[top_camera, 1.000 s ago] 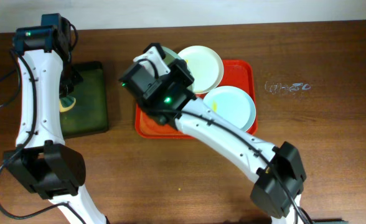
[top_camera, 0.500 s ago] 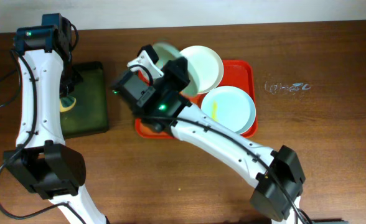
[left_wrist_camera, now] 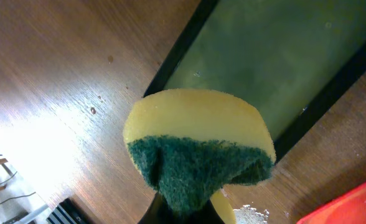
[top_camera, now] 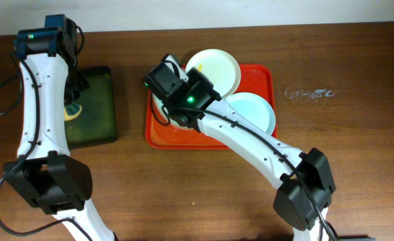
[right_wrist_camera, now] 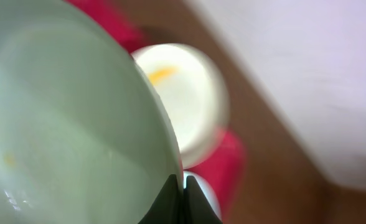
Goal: Clean dirty plates on tray and stack at the side
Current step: 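Lift the pale green plate with the right gripper and place it right of the tray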
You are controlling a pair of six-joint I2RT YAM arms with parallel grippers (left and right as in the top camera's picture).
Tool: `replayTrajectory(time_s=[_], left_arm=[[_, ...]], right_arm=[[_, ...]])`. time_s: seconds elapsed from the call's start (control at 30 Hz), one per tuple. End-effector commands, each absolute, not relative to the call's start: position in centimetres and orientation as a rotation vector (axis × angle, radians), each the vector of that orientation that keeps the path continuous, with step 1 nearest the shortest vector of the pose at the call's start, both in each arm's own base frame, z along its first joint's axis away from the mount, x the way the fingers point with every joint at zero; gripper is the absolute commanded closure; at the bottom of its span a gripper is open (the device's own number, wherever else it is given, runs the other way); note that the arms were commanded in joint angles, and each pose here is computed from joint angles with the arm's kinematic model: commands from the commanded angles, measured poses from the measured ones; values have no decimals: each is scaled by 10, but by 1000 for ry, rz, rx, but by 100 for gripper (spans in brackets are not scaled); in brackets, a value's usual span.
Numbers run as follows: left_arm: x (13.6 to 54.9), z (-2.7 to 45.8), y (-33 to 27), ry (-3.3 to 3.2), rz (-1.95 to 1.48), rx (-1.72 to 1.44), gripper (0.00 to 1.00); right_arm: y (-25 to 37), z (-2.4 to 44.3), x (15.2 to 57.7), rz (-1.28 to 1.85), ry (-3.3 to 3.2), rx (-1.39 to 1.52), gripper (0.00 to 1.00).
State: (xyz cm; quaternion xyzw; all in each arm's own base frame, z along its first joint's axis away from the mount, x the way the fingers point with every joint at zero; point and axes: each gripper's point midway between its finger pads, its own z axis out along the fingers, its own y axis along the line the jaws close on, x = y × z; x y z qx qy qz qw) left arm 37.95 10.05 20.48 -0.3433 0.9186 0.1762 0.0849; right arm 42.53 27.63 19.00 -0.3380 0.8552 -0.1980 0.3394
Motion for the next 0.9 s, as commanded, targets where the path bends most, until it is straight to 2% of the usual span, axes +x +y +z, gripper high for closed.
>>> replayTrajectory(time_s=[0.0,0.13,0.3,0.37,0.57,0.77,0.87], left_arm=[[378,204,105,2727,558,-1045,100],[378,204,105,2728,558,-1044,100],[379,204,105,2726,557,-1044,100],[380,204,105,2721,554,-1044,100],[380,204,105,2723,550,-1044,100],[380,204,104,2724,549,-1041,100],[381,204,104,2724,549,-1040,100]], right_arm=[[285,186,427,-153,2333,-819,96],[227,193,462,-56,2429,-429,96],[168,185,486,502,2535,-275,96],[128,184,496,612,2536,-166,96],[-11,151,504,546,2588,219,96],[-107,96,486,341,2650,497,96],[-131,76,481,307,2656,572,96]])
